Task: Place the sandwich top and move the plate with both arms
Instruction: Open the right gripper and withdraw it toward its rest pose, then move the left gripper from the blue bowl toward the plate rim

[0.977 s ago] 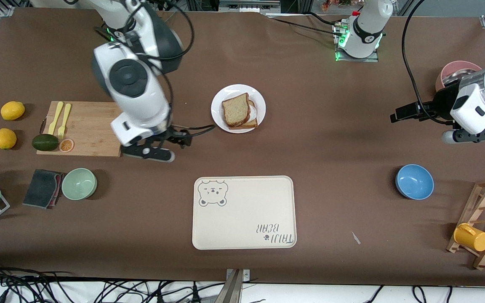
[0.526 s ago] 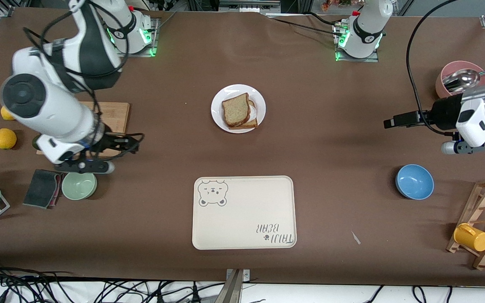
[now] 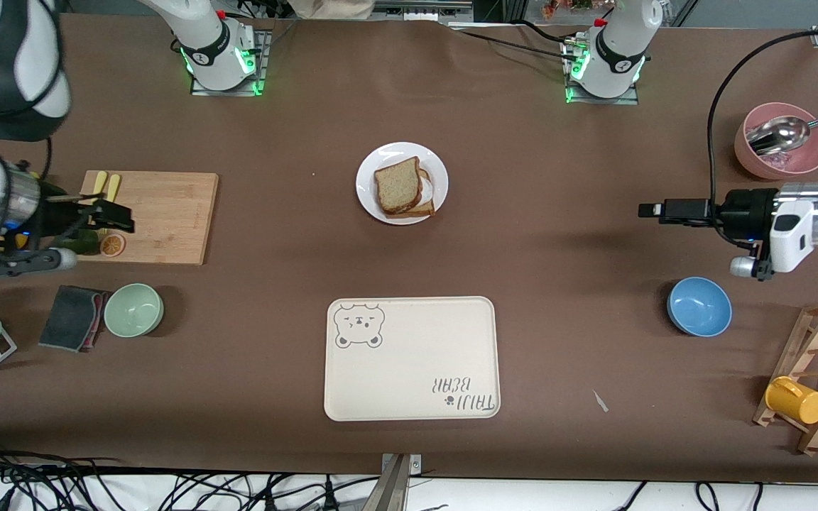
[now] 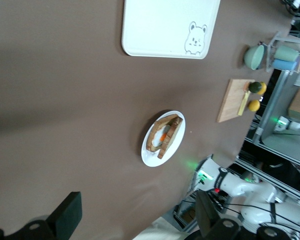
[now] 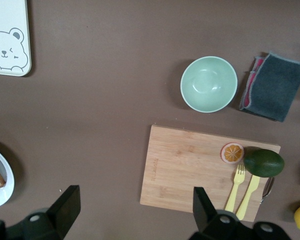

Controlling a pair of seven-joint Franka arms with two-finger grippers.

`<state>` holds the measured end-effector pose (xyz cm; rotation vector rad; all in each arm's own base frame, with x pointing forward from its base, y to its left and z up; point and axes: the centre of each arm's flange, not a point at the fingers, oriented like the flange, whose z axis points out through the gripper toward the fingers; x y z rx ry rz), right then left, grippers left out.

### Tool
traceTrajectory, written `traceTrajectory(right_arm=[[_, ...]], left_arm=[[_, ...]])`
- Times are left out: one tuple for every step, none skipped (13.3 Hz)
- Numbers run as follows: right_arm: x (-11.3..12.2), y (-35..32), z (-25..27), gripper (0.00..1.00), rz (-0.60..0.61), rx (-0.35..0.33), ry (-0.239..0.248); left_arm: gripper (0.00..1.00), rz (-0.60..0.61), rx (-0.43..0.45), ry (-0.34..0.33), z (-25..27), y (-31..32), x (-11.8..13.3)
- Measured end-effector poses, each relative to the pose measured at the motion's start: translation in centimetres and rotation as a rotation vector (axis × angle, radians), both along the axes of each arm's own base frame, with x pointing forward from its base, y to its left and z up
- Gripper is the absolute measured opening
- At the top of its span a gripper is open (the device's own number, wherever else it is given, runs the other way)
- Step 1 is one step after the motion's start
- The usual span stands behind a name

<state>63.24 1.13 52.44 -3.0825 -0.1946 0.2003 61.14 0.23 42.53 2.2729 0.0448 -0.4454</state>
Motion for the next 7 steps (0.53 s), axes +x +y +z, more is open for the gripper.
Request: traceTrajectory(right_arm=[[-0.1, -1.3, 0.3, 1.00, 0.003, 0.003, -0.005], [-0.4, -2.1, 1.1, 1.00, 0.007, 0.006, -0.018], [-0.9, -2.1, 2.5, 1.00, 0.014, 0.016, -0.035], [-1.6, -2.1, 3.8, 1.00, 0.018, 0.027, -0.046], [-2.3, -2.6, 4.6, 1.00, 0.017, 0.033, -0.054], [-2.8, -3.7, 4.9, 1.00, 0.009, 0.028, -0.056], [-3.1, -5.2, 5.0, 1.00, -0.011, 0.025, -0.058]], left_arm=[[1.00, -0.018, -0.039, -0.005, -1.4, -0.2, 0.3], [1.00, -0.041, -0.082, -0.012, -2.8, -0.3, 0.4], [1.00, -0.061, -0.121, -0.010, -4.2, -0.2, 0.3], [1.00, -0.074, -0.150, -0.005, -5.5, 0.1, 0.1], [1.00, -0.081, -0.175, -0.004, -6.5, 0.5, -0.1], [1.00, -0.091, -0.200, -0.012, -7.3, 0.7, -0.3], [1.00, -0.104, -0.224, -0.024, -8.1, 0.7, -0.5]])
